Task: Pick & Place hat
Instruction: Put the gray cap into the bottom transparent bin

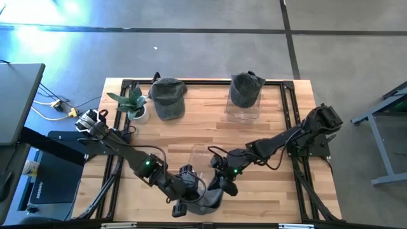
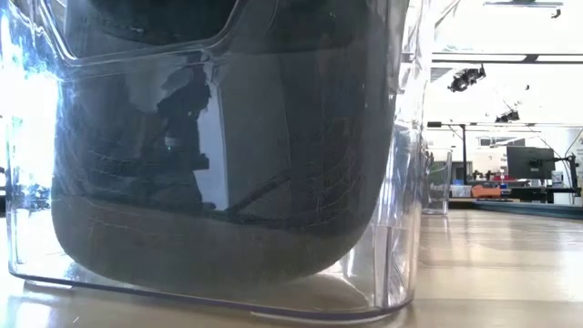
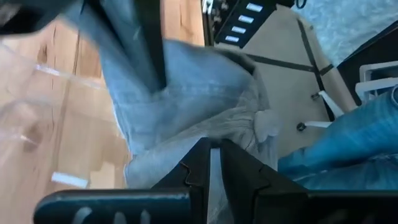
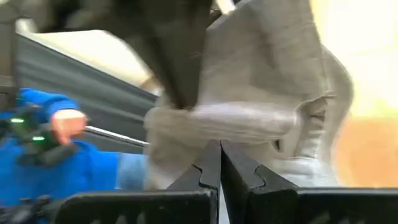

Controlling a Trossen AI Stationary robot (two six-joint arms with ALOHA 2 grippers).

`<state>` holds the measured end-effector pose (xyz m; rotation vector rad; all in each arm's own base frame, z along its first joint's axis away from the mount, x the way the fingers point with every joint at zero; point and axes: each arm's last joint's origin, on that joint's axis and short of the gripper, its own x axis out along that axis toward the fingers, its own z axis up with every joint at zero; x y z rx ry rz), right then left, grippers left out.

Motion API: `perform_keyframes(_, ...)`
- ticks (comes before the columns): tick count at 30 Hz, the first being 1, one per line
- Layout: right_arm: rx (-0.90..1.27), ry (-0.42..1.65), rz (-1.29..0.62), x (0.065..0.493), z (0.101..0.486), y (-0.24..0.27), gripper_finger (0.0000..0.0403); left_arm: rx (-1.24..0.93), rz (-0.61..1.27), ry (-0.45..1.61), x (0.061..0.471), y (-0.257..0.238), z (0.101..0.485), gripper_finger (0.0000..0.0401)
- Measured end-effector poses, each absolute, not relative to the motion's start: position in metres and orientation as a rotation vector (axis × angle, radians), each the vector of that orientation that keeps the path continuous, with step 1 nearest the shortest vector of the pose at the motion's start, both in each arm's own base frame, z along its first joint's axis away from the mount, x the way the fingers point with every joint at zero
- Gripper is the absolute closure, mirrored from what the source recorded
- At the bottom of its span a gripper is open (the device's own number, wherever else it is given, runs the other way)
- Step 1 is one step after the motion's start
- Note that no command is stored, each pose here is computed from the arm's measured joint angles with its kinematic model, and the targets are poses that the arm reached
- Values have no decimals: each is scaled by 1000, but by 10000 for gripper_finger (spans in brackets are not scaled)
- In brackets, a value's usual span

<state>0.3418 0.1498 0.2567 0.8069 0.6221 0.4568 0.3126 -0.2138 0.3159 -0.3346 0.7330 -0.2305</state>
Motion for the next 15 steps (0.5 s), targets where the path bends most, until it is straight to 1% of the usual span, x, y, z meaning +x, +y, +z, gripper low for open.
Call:
perform_keyframes(2, 795, 631, 464, 342, 255, 150, 402, -333, -235, 718, 312, -211, 320, 367)
perform_keyframes(9, 744, 686, 650, 334, 256, 166, 402, -359, -267, 675, 303, -206, 338, 367)
perform_keyframes(15, 699, 677, 682, 330, 256, 173, 402, -364, -251, 641, 299, -202, 346, 367)
